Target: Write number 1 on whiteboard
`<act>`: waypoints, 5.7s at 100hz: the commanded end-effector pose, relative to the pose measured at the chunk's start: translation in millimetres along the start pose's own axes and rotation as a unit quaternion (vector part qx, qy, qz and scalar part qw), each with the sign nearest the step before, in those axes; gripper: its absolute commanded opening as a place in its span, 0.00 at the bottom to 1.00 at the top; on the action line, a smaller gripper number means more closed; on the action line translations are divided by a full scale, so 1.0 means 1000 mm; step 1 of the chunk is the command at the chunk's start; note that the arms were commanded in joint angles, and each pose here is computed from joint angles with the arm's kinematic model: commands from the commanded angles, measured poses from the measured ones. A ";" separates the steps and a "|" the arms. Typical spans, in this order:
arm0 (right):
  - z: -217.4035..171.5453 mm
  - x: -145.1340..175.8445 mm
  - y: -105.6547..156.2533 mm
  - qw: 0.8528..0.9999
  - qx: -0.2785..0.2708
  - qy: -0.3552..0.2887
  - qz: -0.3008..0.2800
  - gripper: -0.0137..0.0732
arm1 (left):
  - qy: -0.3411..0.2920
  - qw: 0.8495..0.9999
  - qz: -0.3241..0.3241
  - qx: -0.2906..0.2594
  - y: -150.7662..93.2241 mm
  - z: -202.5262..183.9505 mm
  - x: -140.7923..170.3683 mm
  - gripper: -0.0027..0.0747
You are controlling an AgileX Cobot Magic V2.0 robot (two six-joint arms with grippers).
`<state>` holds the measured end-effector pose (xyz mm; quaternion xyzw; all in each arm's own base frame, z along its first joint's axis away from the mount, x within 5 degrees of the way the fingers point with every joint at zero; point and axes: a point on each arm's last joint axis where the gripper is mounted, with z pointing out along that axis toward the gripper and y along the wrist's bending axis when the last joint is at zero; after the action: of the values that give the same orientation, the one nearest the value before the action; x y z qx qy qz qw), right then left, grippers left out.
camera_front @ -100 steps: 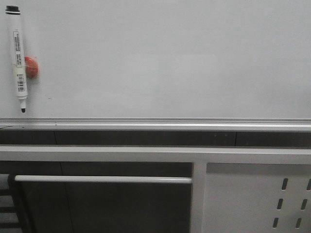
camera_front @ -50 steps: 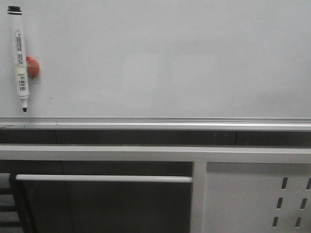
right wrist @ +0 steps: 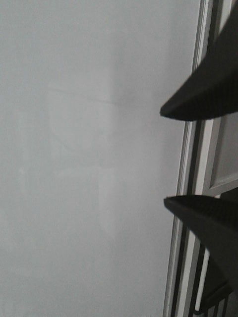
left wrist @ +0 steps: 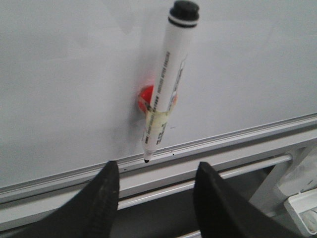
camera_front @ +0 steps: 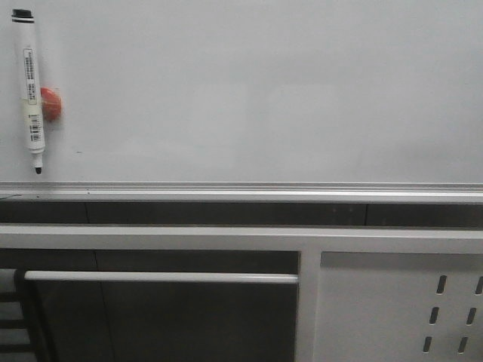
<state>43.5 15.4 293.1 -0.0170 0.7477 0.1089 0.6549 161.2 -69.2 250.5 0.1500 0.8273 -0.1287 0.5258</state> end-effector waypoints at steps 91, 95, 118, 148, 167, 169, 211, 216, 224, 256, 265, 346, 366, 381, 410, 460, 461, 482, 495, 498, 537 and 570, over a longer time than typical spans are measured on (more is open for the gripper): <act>-0.001 -0.014 0.000 0.999 0.006 -0.031 -0.008 0.52 | -0.107 0.990 -0.057 -0.076 -0.023 0.075 0.002 0.48; -0.001 -0.014 0.000 1.000 0.006 -0.030 -0.008 0.52 | -0.107 0.990 -0.055 -0.076 -0.023 0.077 0.003 0.48; -0.001 -0.014 0.000 1.000 0.006 -0.030 -0.008 0.52 | -0.132 0.984 -0.068 -0.097 -0.020 0.083 0.005 0.47; -0.001 -0.014 0.000 1.000 0.006 -0.030 -0.008 0.52 | -0.112 0.984 -0.080 -0.113 -0.010 0.095 0.002 0.39; -0.001 -0.014 0.001 1.000 0.003 -0.031 -0.002 0.52 | -0.111 0.986 -0.069 -0.100 -0.013 0.096 0.000 0.10; -0.001 -0.014 0.001 1.000 0.002 -0.031 -0.001 0.52 | -0.111 0.987 -0.064 -0.097 -0.013 0.096 0.000 0.07; -0.011 -0.025 0.029 0.989 -0.137 -0.010 -0.052 0.52 | -0.139 0.985 0.091 0.045 -0.046 0.057 -0.025 0.01; -0.012 -0.030 0.038 0.980 -0.184 -0.014 -0.070 0.52 | -0.139 0.979 0.130 0.073 -0.054 0.049 -0.027 0.01; -0.008 -0.039 0.047 0.970 -0.235 -0.001 -0.065 0.52 | -0.142 0.960 0.209 0.118 -0.067 0.035 -0.027 0.01; 0.033 -0.070 0.063 0.926 -0.370 0.047 -0.050 0.52 | -0.066 0.915 0.343 0.204 -0.102 0.011 -0.021 0.01; 0.040 -0.075 0.065 0.919 -0.385 0.052 -0.069 0.52 | -0.059 0.911 0.350 0.211 -0.107 0.007 -0.028 0.01; 0.105 -0.074 0.146 0.910 -0.390 0.025 -0.141 0.52 | 0.013 0.910 0.363 0.202 -0.107 0.002 -0.042 0.01; 0.109 -0.069 0.149 0.908 -0.395 0.043 -0.131 0.52 | -0.002 0.911 0.360 0.201 -0.105 -0.005 -0.046 0.01; 0.114 -0.065 0.151 0.910 -0.391 0.052 -0.124 0.58 | -0.019 0.912 0.356 0.201 -0.105 -0.009 -0.050 0.01; 0.117 -0.066 0.151 0.918 -0.378 0.051 -0.107 0.62 | -0.041 0.914 0.351 0.200 -0.103 -0.016 -0.055 0.01; 0.132 -0.053 0.157 0.924 -0.363 0.084 -0.086 0.60 | -0.051 0.914 0.349 0.201 -0.104 -0.016 -0.057 0.01; 0.132 -0.053 0.157 0.924 -0.362 0.083 -0.086 0.59 | -0.051 0.914 0.349 0.201 -0.104 -0.016 -0.057 0.01; 0.134 -0.051 0.158 0.925 -0.362 0.091 -0.073 0.36 | -0.051 0.914 0.349 0.201 -0.104 -0.016 -0.057 0.01; 0.137 -0.044 0.162 0.919 -0.371 0.111 -0.074 0.24 | -0.053 0.914 0.348 0.201 -0.104 -0.016 -0.057 0.01; 0.138 -0.043 0.163 0.918 -0.373 0.115 -0.075 0.20 | -0.054 0.914 0.348 0.201 -0.104 -0.016 -0.057 0.01; 0.139 -0.043 0.162 0.919 -0.368 0.105 -0.097 0.07 | -0.093 0.917 0.331 0.200 -0.099 -0.034 -0.067 0.40; 0.125 -0.067 0.147 0.926 -0.342 0.019 -0.161 0.09 | -0.196 0.929 0.224 0.218 -0.072 -0.103 -0.084 0.66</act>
<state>153.2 184.6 340.2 -0.3719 0.6967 0.2697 0.5509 94.7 -119.7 345.0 0.4602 0.6396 -0.1645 0.5934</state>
